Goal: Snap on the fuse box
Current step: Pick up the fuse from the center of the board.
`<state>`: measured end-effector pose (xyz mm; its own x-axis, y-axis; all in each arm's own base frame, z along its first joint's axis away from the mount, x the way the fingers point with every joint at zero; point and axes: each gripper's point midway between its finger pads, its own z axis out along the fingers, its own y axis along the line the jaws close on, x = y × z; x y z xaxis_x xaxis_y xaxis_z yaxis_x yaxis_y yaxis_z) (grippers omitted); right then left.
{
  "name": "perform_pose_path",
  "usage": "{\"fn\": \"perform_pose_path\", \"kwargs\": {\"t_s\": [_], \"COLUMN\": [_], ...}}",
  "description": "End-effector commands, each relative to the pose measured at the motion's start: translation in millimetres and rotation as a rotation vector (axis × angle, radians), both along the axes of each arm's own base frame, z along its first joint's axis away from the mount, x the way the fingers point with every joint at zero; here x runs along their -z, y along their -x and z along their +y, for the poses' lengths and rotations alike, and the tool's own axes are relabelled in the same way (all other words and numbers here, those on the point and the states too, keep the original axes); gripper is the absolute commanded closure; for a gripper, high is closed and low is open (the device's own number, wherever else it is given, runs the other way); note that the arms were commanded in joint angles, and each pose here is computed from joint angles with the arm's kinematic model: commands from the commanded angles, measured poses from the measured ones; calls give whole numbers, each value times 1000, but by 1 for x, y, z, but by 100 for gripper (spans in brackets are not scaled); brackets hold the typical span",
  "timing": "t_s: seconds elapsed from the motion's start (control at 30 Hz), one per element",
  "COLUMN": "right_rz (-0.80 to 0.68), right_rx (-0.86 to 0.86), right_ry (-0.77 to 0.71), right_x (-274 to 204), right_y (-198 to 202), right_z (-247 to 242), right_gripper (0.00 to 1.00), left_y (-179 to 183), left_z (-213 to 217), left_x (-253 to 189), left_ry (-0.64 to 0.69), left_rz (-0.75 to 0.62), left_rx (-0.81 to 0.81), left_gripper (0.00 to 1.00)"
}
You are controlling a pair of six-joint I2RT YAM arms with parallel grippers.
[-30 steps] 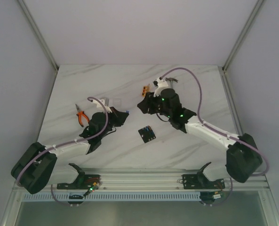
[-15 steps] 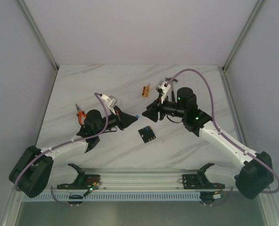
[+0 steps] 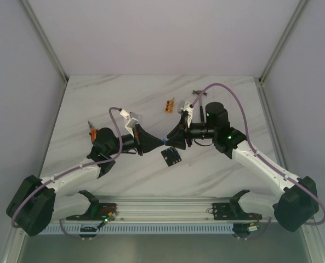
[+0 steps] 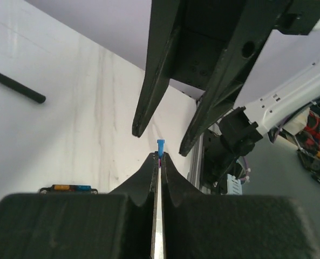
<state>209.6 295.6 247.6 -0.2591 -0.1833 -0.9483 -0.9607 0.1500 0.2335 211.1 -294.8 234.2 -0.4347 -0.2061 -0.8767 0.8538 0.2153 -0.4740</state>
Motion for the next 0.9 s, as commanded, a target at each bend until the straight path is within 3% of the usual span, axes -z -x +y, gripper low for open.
{"fn": "perform_pose_path", "kwargs": {"t_s": [0.0, 0.3, 0.87], "right_rz": [-30, -44, -60], "right_rx": [-84, -128, -114], "right_ry": [-36, -49, -63], "right_x": [-14, -16, -25], "right_y": [9, 18, 18], "right_z": [3, 1, -4], "right_gripper": [57, 69, 66], "left_y": [14, 21, 17], "left_z": [-7, -12, -13], "left_x": [-28, -30, -20], "left_ry": [38, 40, 13], "left_rz": [-123, -134, -114], "left_rx": [81, 113, 98], "left_gripper": [100, 100, 100]}}
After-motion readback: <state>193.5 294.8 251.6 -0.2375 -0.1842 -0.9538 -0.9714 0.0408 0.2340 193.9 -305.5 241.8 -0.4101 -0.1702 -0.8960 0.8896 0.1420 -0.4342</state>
